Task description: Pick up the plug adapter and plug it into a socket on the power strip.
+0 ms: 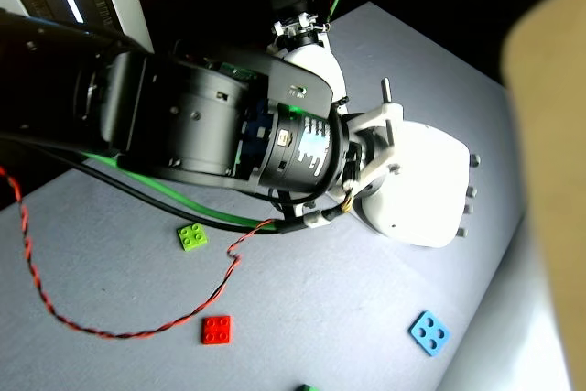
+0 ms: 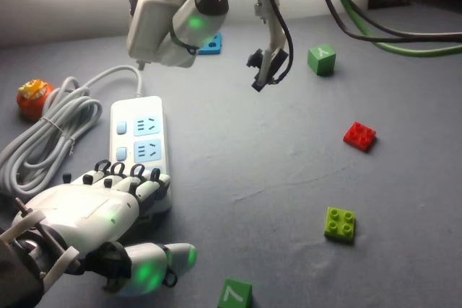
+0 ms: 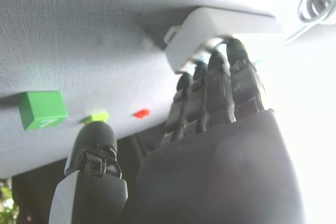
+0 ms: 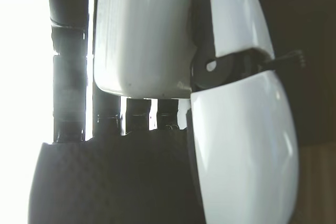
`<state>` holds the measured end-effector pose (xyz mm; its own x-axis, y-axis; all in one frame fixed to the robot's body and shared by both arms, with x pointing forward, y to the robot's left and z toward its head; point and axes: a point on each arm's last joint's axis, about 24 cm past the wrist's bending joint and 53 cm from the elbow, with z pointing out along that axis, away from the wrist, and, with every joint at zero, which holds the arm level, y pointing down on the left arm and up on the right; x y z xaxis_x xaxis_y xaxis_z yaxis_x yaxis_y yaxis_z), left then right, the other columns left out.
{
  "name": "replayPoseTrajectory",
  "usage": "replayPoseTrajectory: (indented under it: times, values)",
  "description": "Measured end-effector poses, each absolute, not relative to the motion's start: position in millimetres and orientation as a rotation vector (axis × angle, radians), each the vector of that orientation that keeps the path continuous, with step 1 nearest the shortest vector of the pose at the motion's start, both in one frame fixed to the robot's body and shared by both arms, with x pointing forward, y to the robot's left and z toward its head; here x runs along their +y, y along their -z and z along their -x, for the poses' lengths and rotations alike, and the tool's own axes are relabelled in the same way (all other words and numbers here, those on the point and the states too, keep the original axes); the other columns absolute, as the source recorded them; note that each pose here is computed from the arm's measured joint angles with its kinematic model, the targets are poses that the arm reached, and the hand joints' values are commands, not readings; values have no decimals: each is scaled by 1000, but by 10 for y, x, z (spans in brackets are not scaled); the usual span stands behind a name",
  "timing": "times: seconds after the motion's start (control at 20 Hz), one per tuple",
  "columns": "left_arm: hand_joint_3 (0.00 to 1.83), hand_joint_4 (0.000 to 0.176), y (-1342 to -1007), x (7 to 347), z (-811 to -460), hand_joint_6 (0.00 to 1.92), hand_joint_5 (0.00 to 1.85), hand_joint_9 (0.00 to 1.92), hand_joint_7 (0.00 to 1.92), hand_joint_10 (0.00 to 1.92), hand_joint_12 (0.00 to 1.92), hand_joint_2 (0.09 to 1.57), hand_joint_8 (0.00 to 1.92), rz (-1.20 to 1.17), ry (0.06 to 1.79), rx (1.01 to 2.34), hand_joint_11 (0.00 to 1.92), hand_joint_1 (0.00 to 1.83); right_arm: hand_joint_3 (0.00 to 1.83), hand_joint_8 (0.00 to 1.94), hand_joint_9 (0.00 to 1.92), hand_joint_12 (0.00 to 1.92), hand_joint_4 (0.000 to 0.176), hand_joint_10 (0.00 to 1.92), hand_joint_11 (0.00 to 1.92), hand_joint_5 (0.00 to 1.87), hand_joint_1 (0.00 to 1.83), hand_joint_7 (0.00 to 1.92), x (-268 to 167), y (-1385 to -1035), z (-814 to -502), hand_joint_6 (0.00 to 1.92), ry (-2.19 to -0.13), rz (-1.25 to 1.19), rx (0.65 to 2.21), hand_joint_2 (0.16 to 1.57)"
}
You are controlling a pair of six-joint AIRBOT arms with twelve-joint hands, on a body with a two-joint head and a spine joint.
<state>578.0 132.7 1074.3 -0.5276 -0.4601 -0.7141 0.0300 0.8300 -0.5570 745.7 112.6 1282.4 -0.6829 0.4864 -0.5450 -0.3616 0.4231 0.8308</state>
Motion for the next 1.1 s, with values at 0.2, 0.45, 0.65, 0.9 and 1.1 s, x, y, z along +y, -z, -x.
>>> replayPoseTrajectory:
  times: [0.2,0.45,0.65,0.9,1.1]
  values:
    - [2,0,-10739,1328,-5785,5,52,123,99,4,312,1259,2,310,640,2046,0,0,0,746,1140,865,0,848,992,1028,1396,1123,1095,-12770,-7394,790,-1305,-21,1889,1043]
    - [1,0,-10753,1320,-5793,1,46,89,71,0,262,1259,2,313,644,2044,0,0,0,745,1152,860,0,835,995,1014,1397,1124,1226,-12539,-7285,794,-1073,248,1921,1043]
    - [1,0,-10754,1310,-5791,1,75,118,103,3,308,1255,2,310,647,2046,0,0,0,778,1140,852,0,854,1008,1012,1395,1105,1062,-12400,-7516,805,-942,81,1975,1048]
    - [1,0,-10755,1314,-5793,0,51,95,78,0,254,1257,0,312,645,2045,0,0,0,760,1158,829,0,821,1020,1007,1396,1117,911,-12638,-7744,809,-876,-96,1902,1045]
    - [0,0,-10763,1300,-5798,3,51,97,81,3,277,1254,4,312,651,2047,0,0,0,753,1162,827,0,826,1021,996,1396,1116,1241,-12414,-7550,818,-941,-110,1962,1046]
